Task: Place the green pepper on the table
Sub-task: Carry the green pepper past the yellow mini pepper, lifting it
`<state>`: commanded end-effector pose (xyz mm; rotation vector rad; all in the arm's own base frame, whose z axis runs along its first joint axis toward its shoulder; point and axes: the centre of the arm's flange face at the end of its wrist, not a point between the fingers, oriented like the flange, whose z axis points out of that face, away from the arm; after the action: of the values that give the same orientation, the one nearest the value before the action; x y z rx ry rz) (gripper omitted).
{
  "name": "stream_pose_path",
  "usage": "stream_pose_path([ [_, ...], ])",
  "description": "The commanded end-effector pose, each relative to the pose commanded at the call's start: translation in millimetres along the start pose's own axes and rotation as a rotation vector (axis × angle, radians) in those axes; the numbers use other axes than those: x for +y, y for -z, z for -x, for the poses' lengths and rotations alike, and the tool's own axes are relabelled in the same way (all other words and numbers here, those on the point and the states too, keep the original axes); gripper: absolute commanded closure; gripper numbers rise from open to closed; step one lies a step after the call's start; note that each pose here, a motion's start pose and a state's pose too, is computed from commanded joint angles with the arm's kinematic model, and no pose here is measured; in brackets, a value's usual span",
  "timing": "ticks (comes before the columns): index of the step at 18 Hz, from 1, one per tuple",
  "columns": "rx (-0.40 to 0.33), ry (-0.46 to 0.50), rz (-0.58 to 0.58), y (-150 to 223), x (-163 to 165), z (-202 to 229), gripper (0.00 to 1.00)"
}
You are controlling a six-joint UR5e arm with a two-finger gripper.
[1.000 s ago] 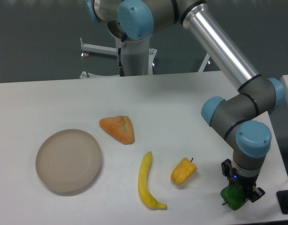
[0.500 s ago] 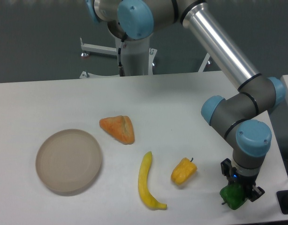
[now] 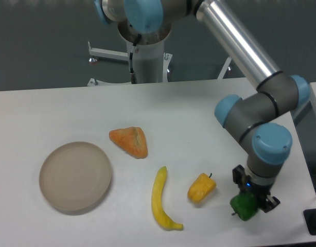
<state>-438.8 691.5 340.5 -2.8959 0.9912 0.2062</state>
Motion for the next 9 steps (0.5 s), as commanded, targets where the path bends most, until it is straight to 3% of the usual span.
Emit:
stream_pose_path([
  [6,0.015,-0.019,-0.033,49.8,-44.9,-39.7,0.5],
  [9,0.045,-0.017,-0.096,66.8,-51.4,-55.2,0.5],
])
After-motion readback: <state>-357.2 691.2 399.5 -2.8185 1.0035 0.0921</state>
